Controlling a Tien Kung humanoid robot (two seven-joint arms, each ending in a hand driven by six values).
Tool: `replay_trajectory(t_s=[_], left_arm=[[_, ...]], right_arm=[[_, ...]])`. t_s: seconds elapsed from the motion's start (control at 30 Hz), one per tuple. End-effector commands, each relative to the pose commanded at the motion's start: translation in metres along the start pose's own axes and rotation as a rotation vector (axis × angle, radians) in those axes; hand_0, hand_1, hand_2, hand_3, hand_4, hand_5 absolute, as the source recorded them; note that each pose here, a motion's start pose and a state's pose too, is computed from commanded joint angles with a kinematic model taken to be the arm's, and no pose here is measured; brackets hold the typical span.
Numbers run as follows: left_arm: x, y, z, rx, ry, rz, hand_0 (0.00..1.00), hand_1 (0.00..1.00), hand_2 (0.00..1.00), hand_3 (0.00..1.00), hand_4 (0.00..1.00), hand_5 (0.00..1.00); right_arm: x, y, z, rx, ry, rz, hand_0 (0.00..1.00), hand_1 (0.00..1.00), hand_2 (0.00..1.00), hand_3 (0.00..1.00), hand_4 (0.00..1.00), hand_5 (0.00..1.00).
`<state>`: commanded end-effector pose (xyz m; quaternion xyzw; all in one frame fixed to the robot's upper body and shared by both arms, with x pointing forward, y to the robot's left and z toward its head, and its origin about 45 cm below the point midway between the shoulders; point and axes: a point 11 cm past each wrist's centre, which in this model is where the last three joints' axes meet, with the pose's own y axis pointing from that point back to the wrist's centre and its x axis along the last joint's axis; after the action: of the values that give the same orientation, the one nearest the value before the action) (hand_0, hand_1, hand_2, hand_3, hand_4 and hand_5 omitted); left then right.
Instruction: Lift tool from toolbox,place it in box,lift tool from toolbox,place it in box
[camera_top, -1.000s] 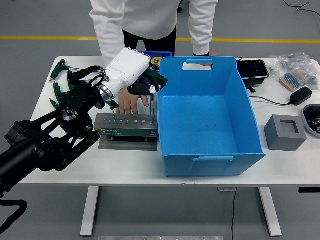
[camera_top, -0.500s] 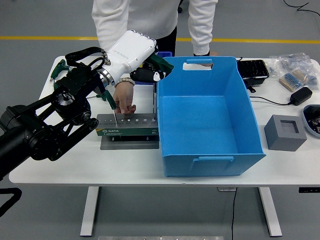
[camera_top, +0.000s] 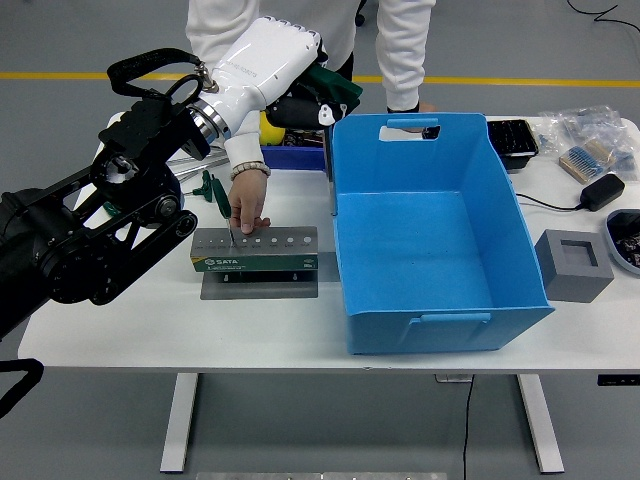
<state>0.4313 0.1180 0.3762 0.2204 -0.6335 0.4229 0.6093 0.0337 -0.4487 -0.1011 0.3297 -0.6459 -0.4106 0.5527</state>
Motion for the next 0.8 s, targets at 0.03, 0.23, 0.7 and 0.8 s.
replay_trajectory(t_s=[0.03,0.23,0.7,0.8], left_arm=[[0.004,-0.001,0.003,-0.006,0.005,0.012,0.183,0.002,0.002,0.002,0.672,0.533],[0.031,-0.011,0.030,-0.068,0.041,0.086,0.183,0.002,0.002,0.002,0.674,0.538],[-0.054,-0.008,0.086,-0.175,0.135,-0.113,0.182,0.002,0.002,0.002,0.674,0.543],[-0.083,-0.002,0.091,-0.191,0.110,-0.173,0.182,0.002,0.002,0.002,0.674,0.543]], right_arm=[[0.000,0.000,0.000,0.000,0.001,0.000,0.702,0.655,0.743,0.663,0.878,0.823],[0.000,0.000,0.000,0.000,0.001,0.001,0.702,0.655,0.743,0.663,0.877,0.823],[0.002,0.001,-0.006,0.009,0.001,0.003,0.702,0.655,0.743,0.664,0.878,0.823],[0.002,0.001,-0.008,0.012,0.003,0.004,0.702,0.655,0.743,0.664,0.878,0.823]])
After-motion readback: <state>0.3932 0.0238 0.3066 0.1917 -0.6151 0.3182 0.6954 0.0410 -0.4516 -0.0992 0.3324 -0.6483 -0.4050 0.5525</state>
